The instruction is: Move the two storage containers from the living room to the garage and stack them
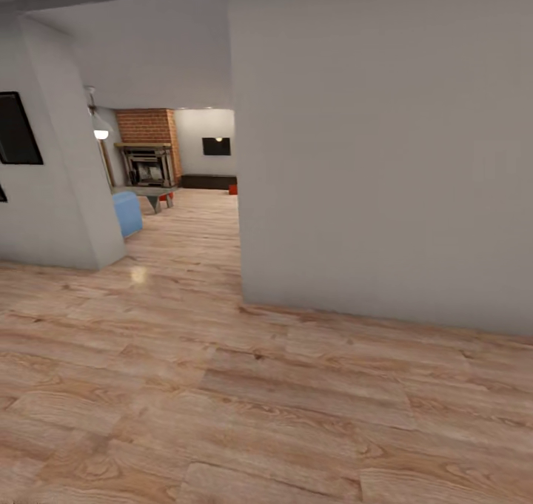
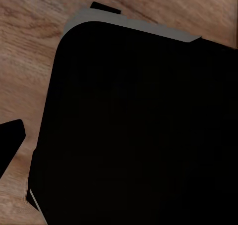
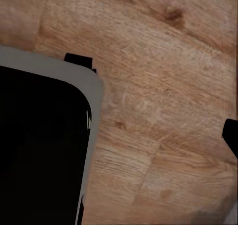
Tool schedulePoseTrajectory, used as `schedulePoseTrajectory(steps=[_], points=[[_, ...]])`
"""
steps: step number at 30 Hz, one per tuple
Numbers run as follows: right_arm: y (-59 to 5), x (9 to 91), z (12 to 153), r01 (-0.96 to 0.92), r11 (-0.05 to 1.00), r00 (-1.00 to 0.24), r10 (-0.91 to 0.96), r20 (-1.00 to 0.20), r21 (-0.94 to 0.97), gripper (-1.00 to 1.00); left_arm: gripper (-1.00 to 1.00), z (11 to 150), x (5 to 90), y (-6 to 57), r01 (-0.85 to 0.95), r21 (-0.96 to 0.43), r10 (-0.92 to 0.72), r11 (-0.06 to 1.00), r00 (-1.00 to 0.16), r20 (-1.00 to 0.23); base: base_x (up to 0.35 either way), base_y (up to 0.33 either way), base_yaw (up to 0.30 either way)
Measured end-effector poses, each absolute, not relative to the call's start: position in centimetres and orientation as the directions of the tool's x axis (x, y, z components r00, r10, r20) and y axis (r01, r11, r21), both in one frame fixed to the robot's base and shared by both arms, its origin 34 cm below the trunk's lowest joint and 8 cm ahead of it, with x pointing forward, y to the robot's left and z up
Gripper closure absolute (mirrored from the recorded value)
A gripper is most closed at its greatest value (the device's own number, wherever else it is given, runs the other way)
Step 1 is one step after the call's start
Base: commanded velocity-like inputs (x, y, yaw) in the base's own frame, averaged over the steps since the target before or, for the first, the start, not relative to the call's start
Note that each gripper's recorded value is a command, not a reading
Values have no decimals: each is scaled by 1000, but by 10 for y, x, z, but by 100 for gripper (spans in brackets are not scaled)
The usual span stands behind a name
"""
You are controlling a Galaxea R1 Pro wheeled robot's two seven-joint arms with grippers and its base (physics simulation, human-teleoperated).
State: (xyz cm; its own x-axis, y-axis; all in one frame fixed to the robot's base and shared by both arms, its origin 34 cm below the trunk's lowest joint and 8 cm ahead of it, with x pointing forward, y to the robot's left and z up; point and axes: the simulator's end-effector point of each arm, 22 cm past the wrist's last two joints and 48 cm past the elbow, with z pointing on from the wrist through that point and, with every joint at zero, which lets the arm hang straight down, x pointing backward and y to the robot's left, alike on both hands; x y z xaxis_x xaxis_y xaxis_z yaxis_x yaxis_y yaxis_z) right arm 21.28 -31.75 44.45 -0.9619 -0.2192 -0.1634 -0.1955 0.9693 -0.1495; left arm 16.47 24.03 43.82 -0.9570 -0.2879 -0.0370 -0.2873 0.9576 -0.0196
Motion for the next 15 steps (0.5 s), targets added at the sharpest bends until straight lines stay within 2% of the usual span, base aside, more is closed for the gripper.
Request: schedulePoseTrajectory(steps=[12,15], points=[[-317,213,444,-197,969,-962,-221,-162,-149,-100,-100,438,165,240,-287,-20,-287,958,-957,-37,324,5,300],[-318,213,444,-200,968,-961,-223,-162,-150,-100,-100,438,165,240,-287,-20,-287,958,-957,-37,324,63,174]])
